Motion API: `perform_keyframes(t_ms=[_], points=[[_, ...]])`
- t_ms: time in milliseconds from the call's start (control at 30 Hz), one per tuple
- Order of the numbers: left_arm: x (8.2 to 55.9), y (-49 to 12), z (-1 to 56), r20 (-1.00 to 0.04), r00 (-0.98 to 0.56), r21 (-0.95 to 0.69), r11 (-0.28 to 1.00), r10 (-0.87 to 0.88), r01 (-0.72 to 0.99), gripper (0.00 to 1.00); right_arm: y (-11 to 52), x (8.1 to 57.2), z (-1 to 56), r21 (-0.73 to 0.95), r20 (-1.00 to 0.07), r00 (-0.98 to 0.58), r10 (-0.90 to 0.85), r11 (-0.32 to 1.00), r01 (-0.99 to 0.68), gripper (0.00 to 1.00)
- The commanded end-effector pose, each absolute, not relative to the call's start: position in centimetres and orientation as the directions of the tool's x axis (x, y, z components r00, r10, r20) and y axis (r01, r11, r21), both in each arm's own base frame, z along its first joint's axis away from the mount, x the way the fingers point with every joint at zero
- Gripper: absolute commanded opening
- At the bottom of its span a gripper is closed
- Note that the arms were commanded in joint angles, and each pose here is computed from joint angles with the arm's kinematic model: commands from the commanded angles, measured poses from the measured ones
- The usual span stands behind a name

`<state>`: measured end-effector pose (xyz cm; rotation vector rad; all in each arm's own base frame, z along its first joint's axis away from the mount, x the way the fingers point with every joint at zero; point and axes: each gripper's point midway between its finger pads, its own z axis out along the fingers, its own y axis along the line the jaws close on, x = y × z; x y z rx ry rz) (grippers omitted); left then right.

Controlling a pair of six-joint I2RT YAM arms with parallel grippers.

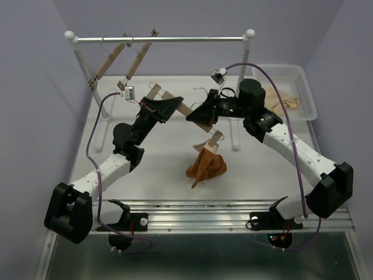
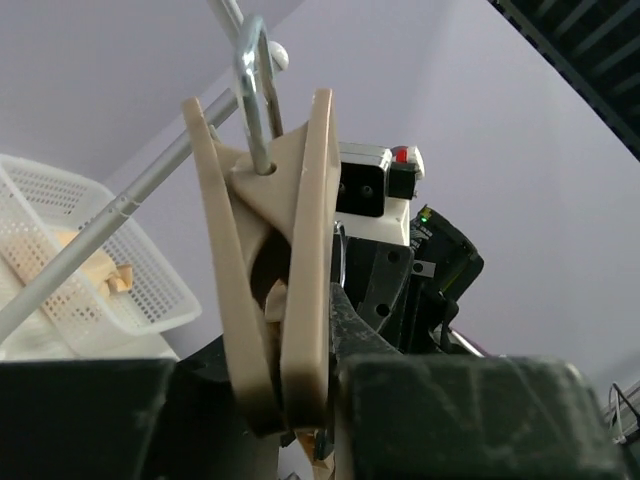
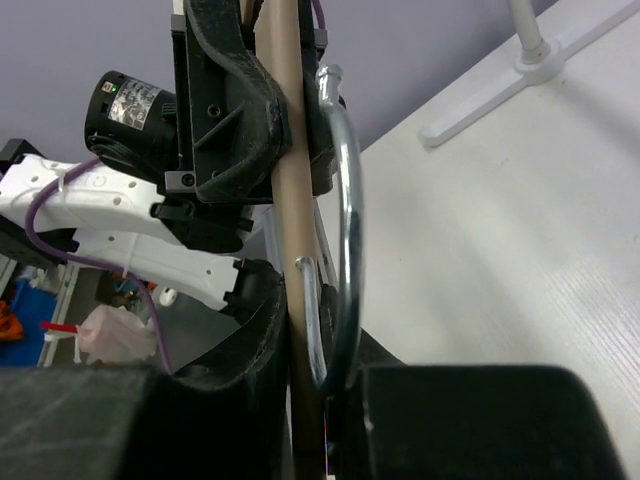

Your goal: Remove the underwear clipped to the hanger

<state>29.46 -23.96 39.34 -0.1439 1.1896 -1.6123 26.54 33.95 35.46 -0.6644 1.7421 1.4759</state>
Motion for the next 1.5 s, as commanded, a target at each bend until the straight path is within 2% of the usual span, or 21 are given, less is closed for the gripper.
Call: perform_keyframes(t_ms=[0, 33, 67, 100, 133, 167, 200, 233, 500, 800, 1000, 1100, 1267, 1300, 1333, 1467], points=[[28.3, -22.9, 42.3, -0.459, -0.339, -0.666, 0.066, -0.821, 0.743, 0.0, 33.9, 26.5, 36.9, 0.564, -0.825, -0.552, 0.118, 0.215, -0.797, 0.15], [28.1, -22.7, 42.5, -0.46, -0.325, -0.657, 0.07, -0.826, 0.751, 0.0, 33.7, 26.7, 36.9, 0.563, -0.826, -0.55, 0.124, 0.232, -0.793, 0.31], [28.0, -22.6, 42.6, -0.461, -0.319, -0.653, 0.074, -0.828, 0.753, 0.0, 33.6, 26.9, 36.7, 0.567, -0.823, -0.554, 0.127, 0.25, -0.785, 0.37], [28.1, -22.6, 42.5, -0.46, -0.315, -0.657, 0.08, -0.83, 0.75, 0.0, 33.3, 27.5, 36.5, 0.576, -0.815, -0.561, 0.144, 0.295, -0.762, 0.49], [28.1, -22.5, 42.5, -0.457, -0.313, -0.661, 0.082, -0.832, 0.746, 0.0, 33.0, 27.7, 36.2, 0.583, -0.809, -0.568, 0.151, 0.32, -0.746, 0.7], [28.5, -22.3, 42.2, -0.451, -0.31, -0.679, 0.096, -0.837, 0.728, 0.0, 32.5, 28.0, 36.1, 0.592, -0.802, -0.573, 0.17, 0.358, -0.723, 0.78], [28.6, -22.1, 42.2, -0.449, -0.3, -0.683, 0.107, -0.842, 0.722, 0.0, 32.3, 28.1, 36.1, 0.592, -0.801, -0.57, 0.181, 0.371, -0.715, 0.92], [28.7, -22.0, 42.1, -0.449, -0.297, -0.688, 0.115, -0.842, 0.716, 0.0, 32.0, 28.3, 36.2, 0.593, -0.801, -0.565, 0.197, 0.389, -0.705, 0.99], [28.3, -21.0, 42.7, -0.444, -0.26, -0.689, 0.141, -0.857, 0.711, 0.0, 27.4, 27.9, 36.7, 0.571, -0.82, -0.471, 0.325, 0.531, -0.626, 1.0], [27.8, -20.4, 43.3, -0.413, -0.262, -0.694, 0.115, -0.872, 0.711, 0.0, 24.4, 25.9, 34.7, 0.654, -0.755, -0.523, 0.395, 0.515, -0.554, 1.0], [27.5, -19.4, 43.6, -0.37, -0.242, -0.703, 0.101, -0.897, 0.704, 0.0, 25.1, 25.0, 35.7, 0.683, -0.729, -0.531, 0.431, 0.412, -0.603, 1.0], [27.2, -18.7, 43.8, -0.333, -0.232, -0.705, 0.078, -0.914, 0.705, 0.0, 26.0, 25.0, 35.4, 0.689, -0.723, -0.554, 0.412, 0.372, -0.622, 0.94], [27.5, -18.8, 43.5, -0.327, -0.244, -0.72, 0.073, -0.913, 0.69, 0.0, 27.3, 23.9, 36.5, 0.661, -0.741, -0.556, 0.377, 0.26, -0.704, 0.88], [27.4, -18.8, 43.5, -0.322, -0.245, -0.718, 0.067, -0.915, 0.693, 0.0, 27.4, 23.9, 36.9, 0.653, -0.745, -0.547, 0.383, 0.247, -0.716, 0.84], [27.7, -18.7, 43.2, -0.314, -0.244, -0.725, 0.066, -0.917, 0.685, 0.0, 27.6, 23.8, 36.7, 0.659, -0.74, -0.56, 0.373, 0.234, -0.715, 0.76], [28.0, -18.6, 42.5, -0.292, -0.25, -0.744, 0.055, -0.923, 0.666, 0.0, 28.2, 24.0, 36.6, 0.663, -0.737, -0.577, 0.352, 0.212, -0.718, 0.66]])
